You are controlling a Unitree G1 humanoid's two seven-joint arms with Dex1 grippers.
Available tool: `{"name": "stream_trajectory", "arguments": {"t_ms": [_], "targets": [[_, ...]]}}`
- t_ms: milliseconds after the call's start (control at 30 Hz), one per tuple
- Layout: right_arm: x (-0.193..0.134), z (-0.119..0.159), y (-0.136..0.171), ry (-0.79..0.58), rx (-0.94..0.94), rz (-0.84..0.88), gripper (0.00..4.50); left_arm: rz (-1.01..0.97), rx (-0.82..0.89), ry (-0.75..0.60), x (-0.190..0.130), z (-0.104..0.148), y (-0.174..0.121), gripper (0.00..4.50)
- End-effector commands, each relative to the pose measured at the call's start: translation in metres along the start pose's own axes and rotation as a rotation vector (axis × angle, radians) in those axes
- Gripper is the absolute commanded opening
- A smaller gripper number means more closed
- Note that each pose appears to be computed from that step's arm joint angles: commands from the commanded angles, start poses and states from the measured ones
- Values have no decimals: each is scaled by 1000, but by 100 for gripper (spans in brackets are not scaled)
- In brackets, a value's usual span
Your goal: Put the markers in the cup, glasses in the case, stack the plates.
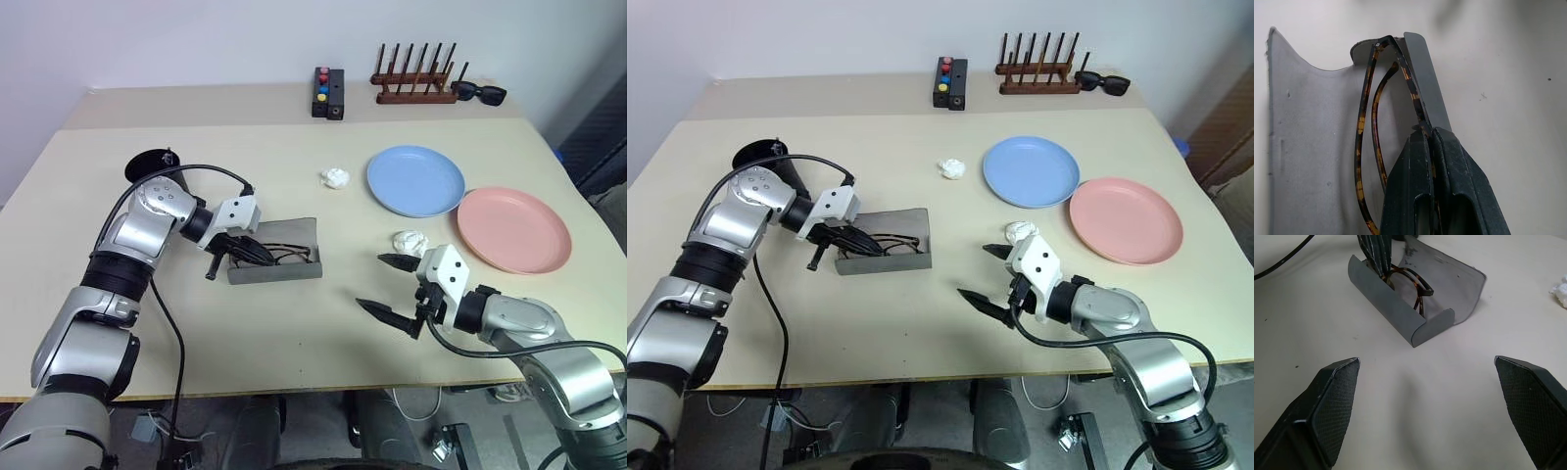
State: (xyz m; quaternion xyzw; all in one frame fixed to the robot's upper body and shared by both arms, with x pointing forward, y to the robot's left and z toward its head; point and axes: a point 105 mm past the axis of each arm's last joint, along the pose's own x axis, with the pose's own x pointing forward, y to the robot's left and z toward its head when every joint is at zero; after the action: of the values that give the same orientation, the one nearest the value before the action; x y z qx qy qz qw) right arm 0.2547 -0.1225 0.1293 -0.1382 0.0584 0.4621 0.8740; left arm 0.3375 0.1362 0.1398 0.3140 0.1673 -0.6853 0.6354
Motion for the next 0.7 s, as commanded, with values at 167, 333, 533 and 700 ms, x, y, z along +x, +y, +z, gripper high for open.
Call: {"name": "stream_trajectory", "arguments": {"t_ms": [167, 333, 533, 700], "targets": [[1, 9, 1, -39, -22, 2, 450, 42, 7, -22, 2, 5, 9, 133], [1, 9, 1, -39, -23, 2, 450, 122, 20, -79, -9, 19, 23, 133], [2, 11, 1, -43, -27, 7, 450, 304, 43, -155, -37, 40, 51, 133], [4, 15, 3, -51, -40, 14, 450, 494, 37, -167, -57, 36, 72, 3]]}}
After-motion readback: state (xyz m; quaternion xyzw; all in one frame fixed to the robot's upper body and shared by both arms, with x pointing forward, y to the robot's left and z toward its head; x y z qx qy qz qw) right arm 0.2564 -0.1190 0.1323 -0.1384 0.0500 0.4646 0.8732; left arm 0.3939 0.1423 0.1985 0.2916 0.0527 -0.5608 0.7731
